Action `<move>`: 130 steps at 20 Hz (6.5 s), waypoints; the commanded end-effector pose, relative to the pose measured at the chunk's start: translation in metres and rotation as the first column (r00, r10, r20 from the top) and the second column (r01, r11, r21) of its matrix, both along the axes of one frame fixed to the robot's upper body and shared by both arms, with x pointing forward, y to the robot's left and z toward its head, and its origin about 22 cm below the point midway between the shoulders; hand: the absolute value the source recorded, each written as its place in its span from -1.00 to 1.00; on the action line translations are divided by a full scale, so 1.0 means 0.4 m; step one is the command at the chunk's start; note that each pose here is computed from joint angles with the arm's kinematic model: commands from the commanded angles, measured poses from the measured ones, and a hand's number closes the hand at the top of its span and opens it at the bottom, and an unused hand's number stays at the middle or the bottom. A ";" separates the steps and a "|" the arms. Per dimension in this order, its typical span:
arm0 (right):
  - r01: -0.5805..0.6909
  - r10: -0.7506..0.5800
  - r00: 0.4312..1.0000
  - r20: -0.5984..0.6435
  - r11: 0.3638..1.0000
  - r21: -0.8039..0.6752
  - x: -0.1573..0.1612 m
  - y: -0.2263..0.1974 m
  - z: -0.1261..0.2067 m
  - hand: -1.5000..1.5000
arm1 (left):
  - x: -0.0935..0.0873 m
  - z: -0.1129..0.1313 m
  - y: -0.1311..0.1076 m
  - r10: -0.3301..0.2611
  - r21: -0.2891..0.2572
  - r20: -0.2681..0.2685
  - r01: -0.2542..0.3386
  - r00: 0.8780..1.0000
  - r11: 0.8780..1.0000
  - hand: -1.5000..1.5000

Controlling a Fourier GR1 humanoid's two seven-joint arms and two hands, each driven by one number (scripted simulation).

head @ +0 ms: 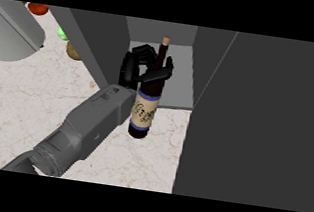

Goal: Pick up the wine, place it into the cabinet and close the cabinet

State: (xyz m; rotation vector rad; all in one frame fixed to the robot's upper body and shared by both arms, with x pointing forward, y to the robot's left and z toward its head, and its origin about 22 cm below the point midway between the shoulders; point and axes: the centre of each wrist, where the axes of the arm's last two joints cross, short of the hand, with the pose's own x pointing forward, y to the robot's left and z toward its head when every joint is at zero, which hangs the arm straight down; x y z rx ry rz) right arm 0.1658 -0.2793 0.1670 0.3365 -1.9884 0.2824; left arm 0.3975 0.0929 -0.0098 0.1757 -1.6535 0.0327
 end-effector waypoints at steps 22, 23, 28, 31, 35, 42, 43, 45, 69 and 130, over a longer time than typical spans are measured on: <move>-0.023 0.023 1.000 0.011 1.000 0.021 0.002 0.020 0.010 -1.00 | -0.023 -0.074 0.061 0.026 0.036 0.034 -0.027 0.999 0.999 1.00; -0.045 0.045 0.999 0.009 0.998 0.043 0.025 0.023 -0.010 -1.00 | 0.003 -0.034 0.043 0.019 0.025 0.050 -0.020 0.999 0.999 1.00; -0.034 0.033 0.999 0.010 0.999 0.036 0.016 0.010 -0.013 -1.00 | 0.018 -0.015 0.044 0.034 0.014 0.059 -0.035 0.998 0.999 1.00; -0.029 0.029 1.000 -0.007 0.999 0.018 0.008 0.003 -0.008 -1.00 | 0.045 0.025 0.042 0.036 0.032 0.067 -0.038 0.997 0.999 1.00; -0.035 0.034 0.999 0.020 0.999 0.016 0.022 0.012 0.005 -1.00 | 0.052 0.043 0.026 0.036 0.059 0.067 -0.040 0.997 0.997 1.00; -0.053 0.053 0.999 0.003 0.998 0.039 0.016 -0.002 -0.007 -1.00 | 0.083 0.080 0.073 0.066 0.098 0.079 -0.073 0.995 0.993 1.00; -0.057 0.056 0.998 0.025 0.998 0.034 0.006 -0.005 0.009 -1.00 | 0.067 0.060 0.043 0.077 0.080 0.086 -0.084 0.993 0.993 1.00; -0.047 0.047 0.999 0.016 0.999 0.015 0.008 0.000 0.016 -1.00 | 0.075 0.079 0.028 0.076 0.088 0.115 -0.087 0.990 0.992 1.00; -0.075 0.075 0.997 0.028 0.997 0.016 0.024 0.014 0.002 -1.00 | 0.102 0.102 0.140 0.206 0.248 0.066 -0.216 0.976 0.944 -1.00; 0.080 -0.080 0.997 -0.011 0.997 -0.012 -0.044 -0.027 -0.020 -1.00 | -0.535 0.059 0.009 -0.153 -0.228 0.288 0.223 0.945 0.948 1.00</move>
